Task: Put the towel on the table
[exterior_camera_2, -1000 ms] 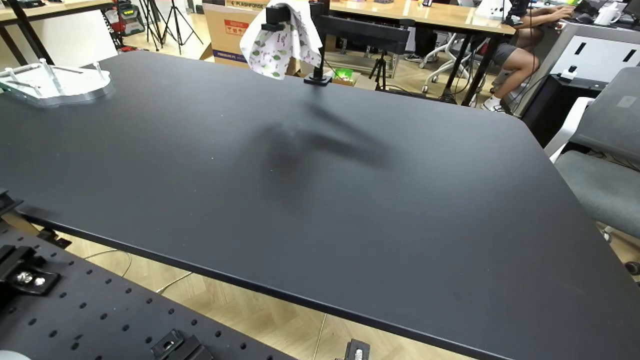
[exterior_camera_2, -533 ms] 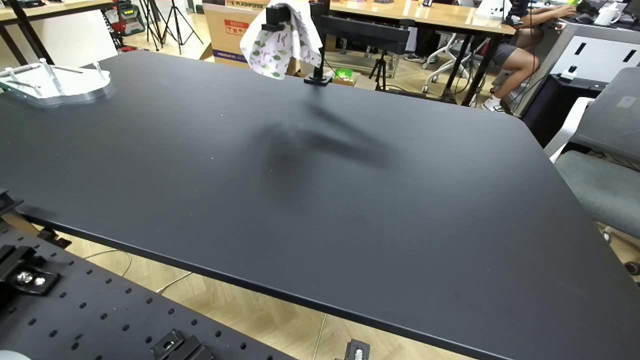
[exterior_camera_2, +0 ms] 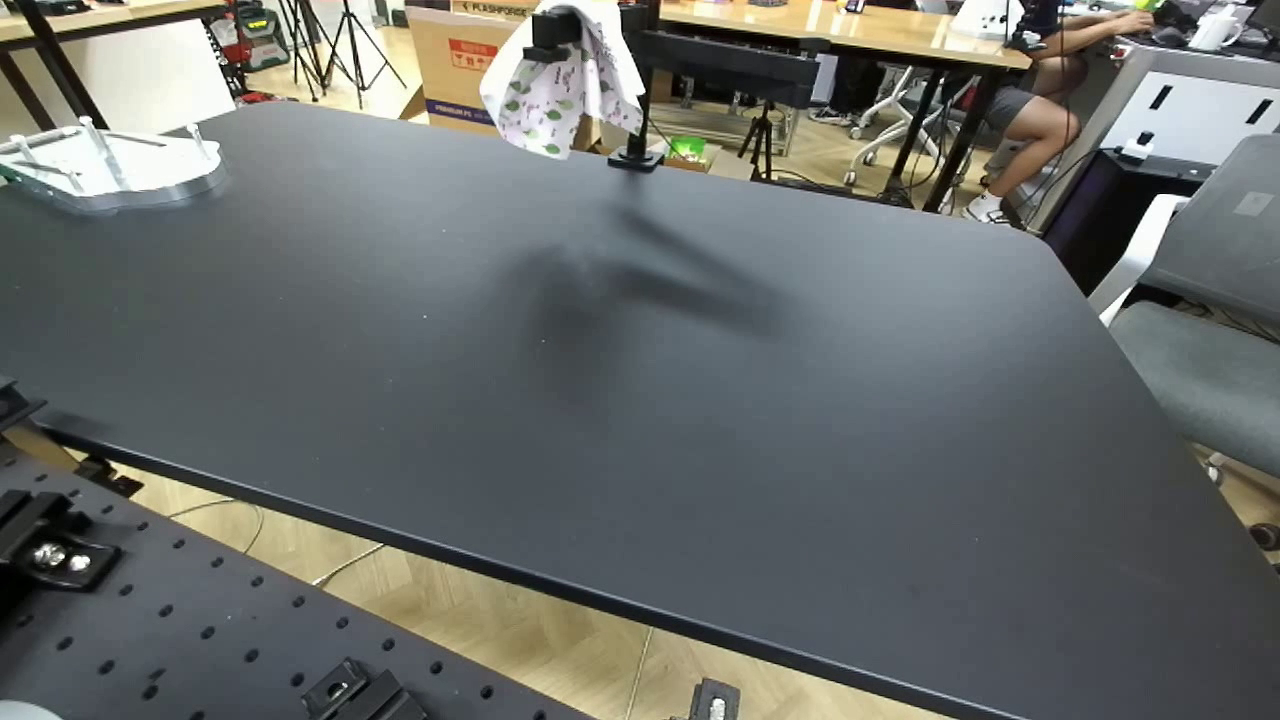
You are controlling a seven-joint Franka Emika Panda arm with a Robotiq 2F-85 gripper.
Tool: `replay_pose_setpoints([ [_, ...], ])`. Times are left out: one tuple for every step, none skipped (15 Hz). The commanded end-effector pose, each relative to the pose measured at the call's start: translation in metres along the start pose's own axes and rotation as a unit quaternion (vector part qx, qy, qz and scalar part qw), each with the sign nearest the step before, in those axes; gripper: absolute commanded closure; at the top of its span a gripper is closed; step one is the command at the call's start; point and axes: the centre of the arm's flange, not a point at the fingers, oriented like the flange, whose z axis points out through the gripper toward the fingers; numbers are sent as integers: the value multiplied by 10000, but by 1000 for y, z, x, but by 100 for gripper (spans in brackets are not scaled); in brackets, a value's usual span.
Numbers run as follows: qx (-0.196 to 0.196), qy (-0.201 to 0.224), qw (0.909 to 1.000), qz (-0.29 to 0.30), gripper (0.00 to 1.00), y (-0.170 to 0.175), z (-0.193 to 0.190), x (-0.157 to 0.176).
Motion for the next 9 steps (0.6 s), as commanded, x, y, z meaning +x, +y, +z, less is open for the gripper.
replay_pose_setpoints([
  [-81,254,9987,428,0,-11,14,36],
  [-103,320,9982,506,0,-12,18,43],
  [-120,377,9976,565,0,-13,22,49],
  [-95,402,9971,642,0,-13,26,55],
  [-91,431,9964,725,1,-14,29,59],
  [-39,422,9960,784,25,-15,32,63],
  [-31,416,9956,838,26,-15,35,65],
  [-15,377,9956,863,30,-16,37,67],
  [-10,361,9953,895,40,-17,39,68],
])
